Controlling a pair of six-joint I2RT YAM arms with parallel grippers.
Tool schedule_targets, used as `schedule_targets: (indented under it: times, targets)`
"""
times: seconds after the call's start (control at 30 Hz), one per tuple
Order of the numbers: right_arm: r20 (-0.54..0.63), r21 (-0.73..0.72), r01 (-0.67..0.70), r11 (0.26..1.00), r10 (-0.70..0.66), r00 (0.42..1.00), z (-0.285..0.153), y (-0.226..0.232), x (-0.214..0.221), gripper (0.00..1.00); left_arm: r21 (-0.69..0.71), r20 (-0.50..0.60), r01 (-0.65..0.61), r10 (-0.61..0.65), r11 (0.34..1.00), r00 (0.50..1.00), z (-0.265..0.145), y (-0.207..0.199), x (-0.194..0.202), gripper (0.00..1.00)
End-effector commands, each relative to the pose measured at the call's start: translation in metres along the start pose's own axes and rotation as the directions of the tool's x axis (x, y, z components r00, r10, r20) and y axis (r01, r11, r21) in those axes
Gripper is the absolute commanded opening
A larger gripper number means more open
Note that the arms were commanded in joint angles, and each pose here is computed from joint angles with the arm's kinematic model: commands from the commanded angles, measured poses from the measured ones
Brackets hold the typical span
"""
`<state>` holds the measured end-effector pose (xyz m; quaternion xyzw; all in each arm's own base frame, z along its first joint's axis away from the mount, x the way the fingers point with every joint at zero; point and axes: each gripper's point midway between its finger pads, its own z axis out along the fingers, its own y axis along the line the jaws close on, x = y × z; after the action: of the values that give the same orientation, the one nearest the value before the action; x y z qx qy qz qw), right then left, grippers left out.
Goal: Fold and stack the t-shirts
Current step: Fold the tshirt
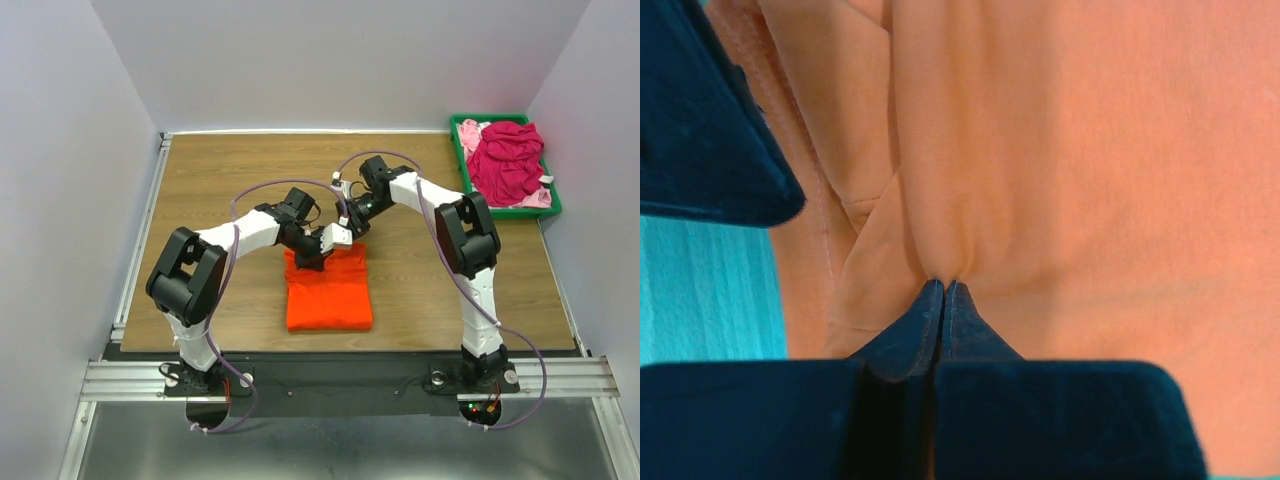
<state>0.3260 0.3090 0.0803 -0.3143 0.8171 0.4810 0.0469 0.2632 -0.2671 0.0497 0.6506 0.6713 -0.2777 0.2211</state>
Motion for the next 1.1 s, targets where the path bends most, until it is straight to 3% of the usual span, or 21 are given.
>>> schedule_targets:
  times: [0.0,0.33,0.8,1.07]
  targets:
    - [0.012,-0.078,0.024,0.997,-0.023,1.000,0.013,0.011,-0.011,0.32,0.002,0.058,-0.052,0.052,0.999,0.997,-0.012,-0.004,-0.024,0.00]
    - [-0.072,-0.096,-0.046,0.994,0.039,0.997,0.047,-0.024,0.023,0.31,-0.036,0.084,-0.132,0.135,0.991,0.987,-0.038,-0.018,-0.045,0.00]
    - [-0.114,-0.079,-0.049,0.996,0.039,0.993,0.055,-0.040,0.047,0.31,-0.163,0.036,-0.196,0.205,0.967,0.978,-0.054,0.039,-0.056,0.00]
    - [-0.115,-0.072,-0.048,0.996,0.040,0.993,0.055,-0.042,0.047,0.31,-0.158,0.003,-0.201,0.204,0.967,0.979,-0.045,0.056,-0.040,0.00]
